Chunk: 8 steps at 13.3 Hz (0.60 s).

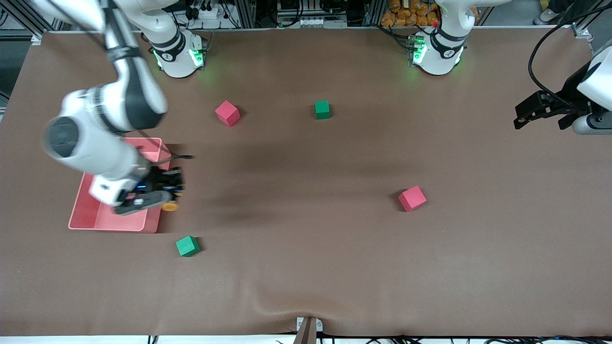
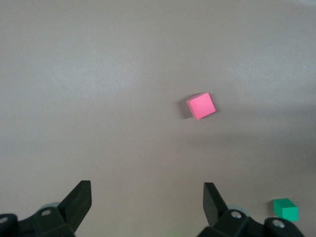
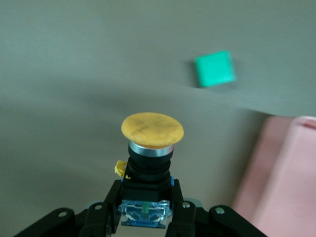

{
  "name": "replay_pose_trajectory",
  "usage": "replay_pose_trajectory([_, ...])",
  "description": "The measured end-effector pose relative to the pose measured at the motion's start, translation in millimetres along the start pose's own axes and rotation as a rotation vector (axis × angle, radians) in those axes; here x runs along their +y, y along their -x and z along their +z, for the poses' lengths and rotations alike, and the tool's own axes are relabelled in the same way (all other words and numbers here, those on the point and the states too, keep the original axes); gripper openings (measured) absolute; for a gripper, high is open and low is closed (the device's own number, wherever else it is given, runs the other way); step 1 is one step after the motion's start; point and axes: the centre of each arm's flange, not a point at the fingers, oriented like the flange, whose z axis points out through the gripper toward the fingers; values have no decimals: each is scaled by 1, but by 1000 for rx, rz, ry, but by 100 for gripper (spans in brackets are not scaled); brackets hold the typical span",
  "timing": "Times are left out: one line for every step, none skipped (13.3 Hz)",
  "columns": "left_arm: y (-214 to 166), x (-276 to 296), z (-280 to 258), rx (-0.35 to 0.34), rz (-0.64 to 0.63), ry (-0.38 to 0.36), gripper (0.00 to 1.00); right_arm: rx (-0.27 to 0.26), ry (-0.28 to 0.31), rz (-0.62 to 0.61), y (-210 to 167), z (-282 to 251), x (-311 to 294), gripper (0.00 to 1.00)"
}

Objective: Place and upright button with both arms
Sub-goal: 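Lift the button out of the tray and set it on the table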

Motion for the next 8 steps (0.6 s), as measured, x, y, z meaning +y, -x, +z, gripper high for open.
replay_pose_trajectory([0, 0, 0, 0, 0, 0, 100, -8, 2, 12, -4, 14, -36, 42])
replay_pose_trajectory([0, 0, 0, 0, 0, 0, 100, -22, 7, 24, -6, 32, -74, 42])
replay_pose_trajectory([0, 0, 0, 0, 0, 0, 100, -31, 13, 40, -6, 51, -108, 42])
replay_pose_trajectory([0, 0, 0, 0, 1, 0, 100, -37, 19, 60, -5, 70, -142, 42])
replay_pose_trajectory([0, 0, 0, 0, 1, 0, 100, -38, 24, 83, -3, 89, -171, 42])
replay_pose_trajectory([0, 0, 0, 0, 0, 0, 100, -32, 26, 108, -3, 107, -200, 42])
replay_pose_trajectory([0, 0, 0, -1, 1, 0, 100, -19, 25, 134, -4, 123, -228, 42])
replay_pose_trajectory([0, 0, 1, -2, 0, 0, 100, 5, 18, 163, -5, 139, -254, 42])
